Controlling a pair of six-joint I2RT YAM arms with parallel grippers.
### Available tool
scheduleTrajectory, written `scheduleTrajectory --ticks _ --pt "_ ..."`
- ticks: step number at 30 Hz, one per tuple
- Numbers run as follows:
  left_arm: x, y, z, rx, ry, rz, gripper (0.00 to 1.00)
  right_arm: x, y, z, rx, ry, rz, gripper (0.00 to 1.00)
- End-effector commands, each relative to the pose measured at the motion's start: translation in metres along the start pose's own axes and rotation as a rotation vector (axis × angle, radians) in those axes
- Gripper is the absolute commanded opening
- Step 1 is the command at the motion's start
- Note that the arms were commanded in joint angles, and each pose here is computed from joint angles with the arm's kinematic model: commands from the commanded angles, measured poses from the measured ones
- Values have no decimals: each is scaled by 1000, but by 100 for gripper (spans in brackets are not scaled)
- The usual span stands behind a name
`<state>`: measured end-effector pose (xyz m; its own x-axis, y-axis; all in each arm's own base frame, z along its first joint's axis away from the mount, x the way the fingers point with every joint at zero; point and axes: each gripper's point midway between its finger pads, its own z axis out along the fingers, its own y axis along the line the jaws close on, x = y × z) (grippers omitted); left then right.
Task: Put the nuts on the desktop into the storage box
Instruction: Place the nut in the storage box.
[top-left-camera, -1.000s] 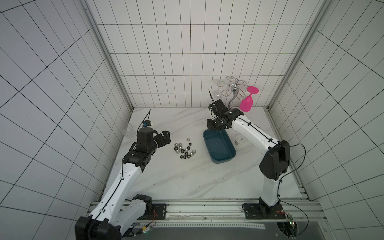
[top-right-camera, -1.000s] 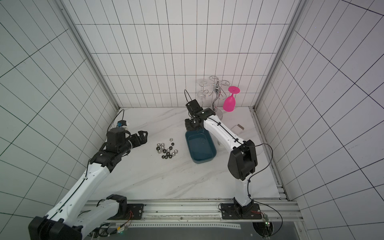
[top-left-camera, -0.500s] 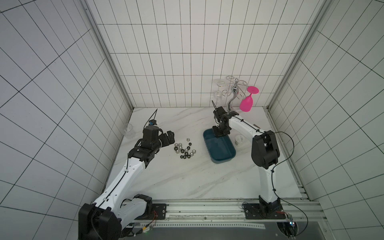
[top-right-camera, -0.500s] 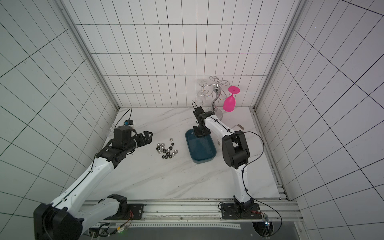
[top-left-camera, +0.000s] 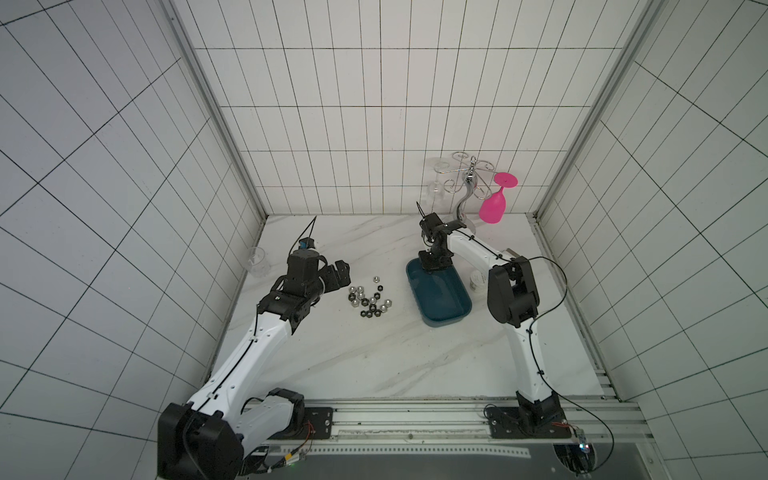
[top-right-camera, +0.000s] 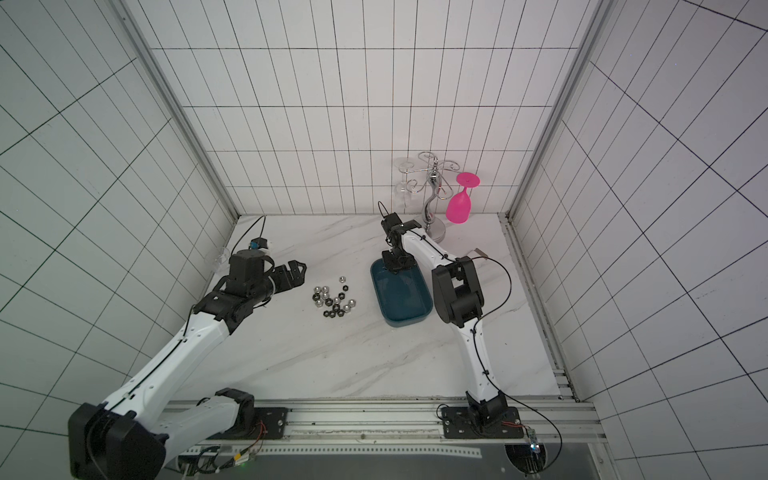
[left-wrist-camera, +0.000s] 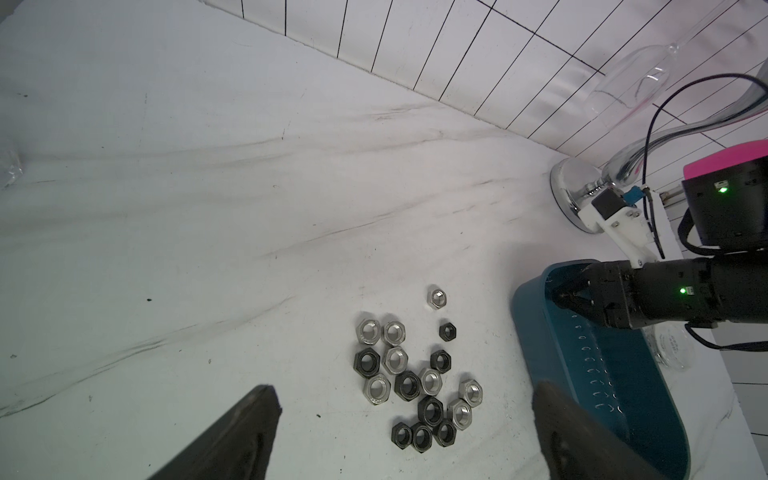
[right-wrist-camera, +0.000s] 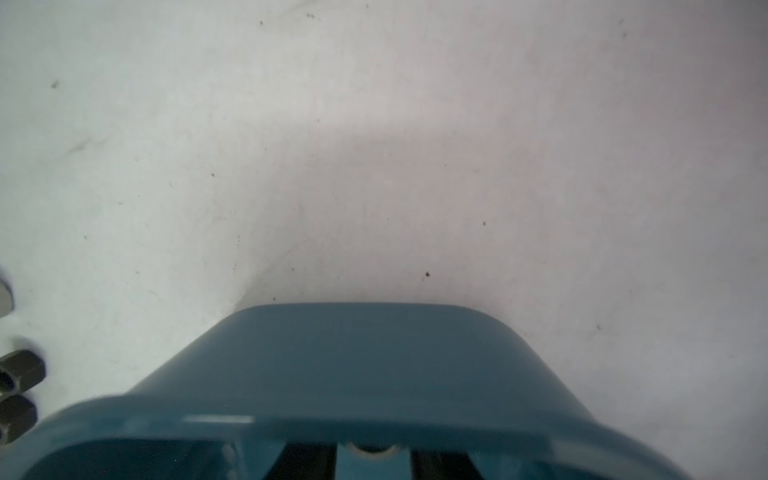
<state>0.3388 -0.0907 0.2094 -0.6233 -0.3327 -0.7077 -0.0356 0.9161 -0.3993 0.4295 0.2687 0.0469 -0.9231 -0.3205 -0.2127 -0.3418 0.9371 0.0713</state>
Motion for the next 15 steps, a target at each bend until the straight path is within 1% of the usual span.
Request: scheduleTrajectory --ticks 1,3,5,9,12,15 --pt "-13 -6 -5 3 -27 20 98 1 0 -4 19 13 -15 39" --pt "-13 -6 -6 -1 -27 22 99 -2 0 -12 19 -5 -14 42" --pt "-14 -5 -7 -5 -28 23 99 -7 1 -27 16 -38 -13 43" --pt "-16 -4 -10 -17 -34 26 99 -19 10 -76 -2 -152 -11 44" --pt "-15 -2 -10 -25 -35 21 99 -26 34 -114 -47 -262 -47 47" --pt "-15 1 -9 -37 -31 10 98 -26 67 -132 -93 -307 -105 51"
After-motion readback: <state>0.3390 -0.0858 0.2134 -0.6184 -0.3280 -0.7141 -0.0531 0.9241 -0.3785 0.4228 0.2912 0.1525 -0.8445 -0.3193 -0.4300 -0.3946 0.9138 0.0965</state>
